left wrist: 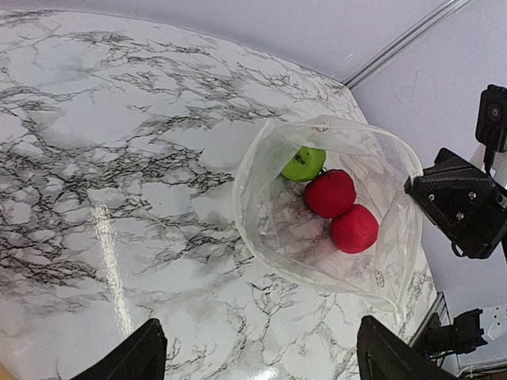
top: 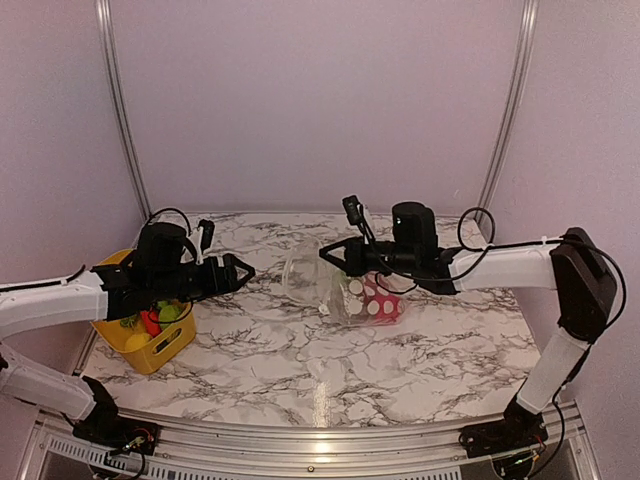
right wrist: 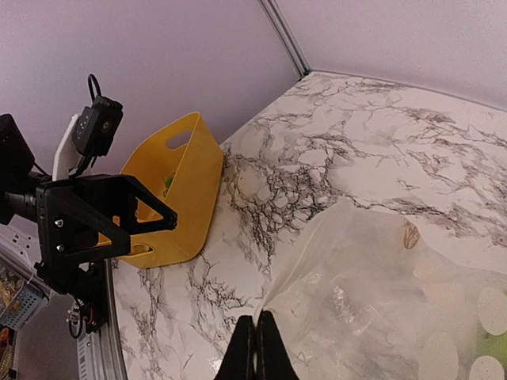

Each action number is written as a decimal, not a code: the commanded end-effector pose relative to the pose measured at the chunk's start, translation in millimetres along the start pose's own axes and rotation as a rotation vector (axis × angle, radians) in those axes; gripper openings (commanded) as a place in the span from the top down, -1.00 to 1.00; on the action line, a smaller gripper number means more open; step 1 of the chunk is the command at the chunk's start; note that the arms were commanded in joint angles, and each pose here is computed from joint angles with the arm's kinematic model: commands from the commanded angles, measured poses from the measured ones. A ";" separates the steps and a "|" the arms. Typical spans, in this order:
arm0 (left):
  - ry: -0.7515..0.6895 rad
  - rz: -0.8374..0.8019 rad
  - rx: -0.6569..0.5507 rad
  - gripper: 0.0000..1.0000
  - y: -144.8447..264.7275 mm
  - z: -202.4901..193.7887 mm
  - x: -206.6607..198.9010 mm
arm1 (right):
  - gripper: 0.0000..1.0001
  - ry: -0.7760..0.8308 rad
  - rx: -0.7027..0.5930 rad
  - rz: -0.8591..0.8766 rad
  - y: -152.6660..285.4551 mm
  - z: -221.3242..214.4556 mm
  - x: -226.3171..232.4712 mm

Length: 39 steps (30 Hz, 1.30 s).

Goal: Open the zip-top bag and remove the fake food

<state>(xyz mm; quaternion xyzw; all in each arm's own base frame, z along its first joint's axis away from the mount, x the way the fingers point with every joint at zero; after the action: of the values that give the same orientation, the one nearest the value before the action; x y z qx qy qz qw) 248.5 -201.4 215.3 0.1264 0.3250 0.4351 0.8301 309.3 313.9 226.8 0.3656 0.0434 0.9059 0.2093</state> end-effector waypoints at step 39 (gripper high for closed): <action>0.157 -0.410 0.072 -0.27 -164.8 -52.4 -29.6 | -0.14 -0.144 -0.033 -0.237 56.7 3.3 -88.0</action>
<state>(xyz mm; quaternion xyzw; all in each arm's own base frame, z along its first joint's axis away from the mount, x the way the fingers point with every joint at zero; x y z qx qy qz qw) 310.4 -324.2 116.1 0.0579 0.4172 0.2686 0.8663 337.5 247.9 209.4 0.4052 0.0302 0.8671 0.2882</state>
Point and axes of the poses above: each gripper's point midway between its finger pads, its own y axis back along the fingers, its own x axis along the line the jaws close on, z = x × y, the point moved 7 cm from there along y, back along the fingers, and after that the axes turned 11 degrees about -y, right-handed, at the moved point
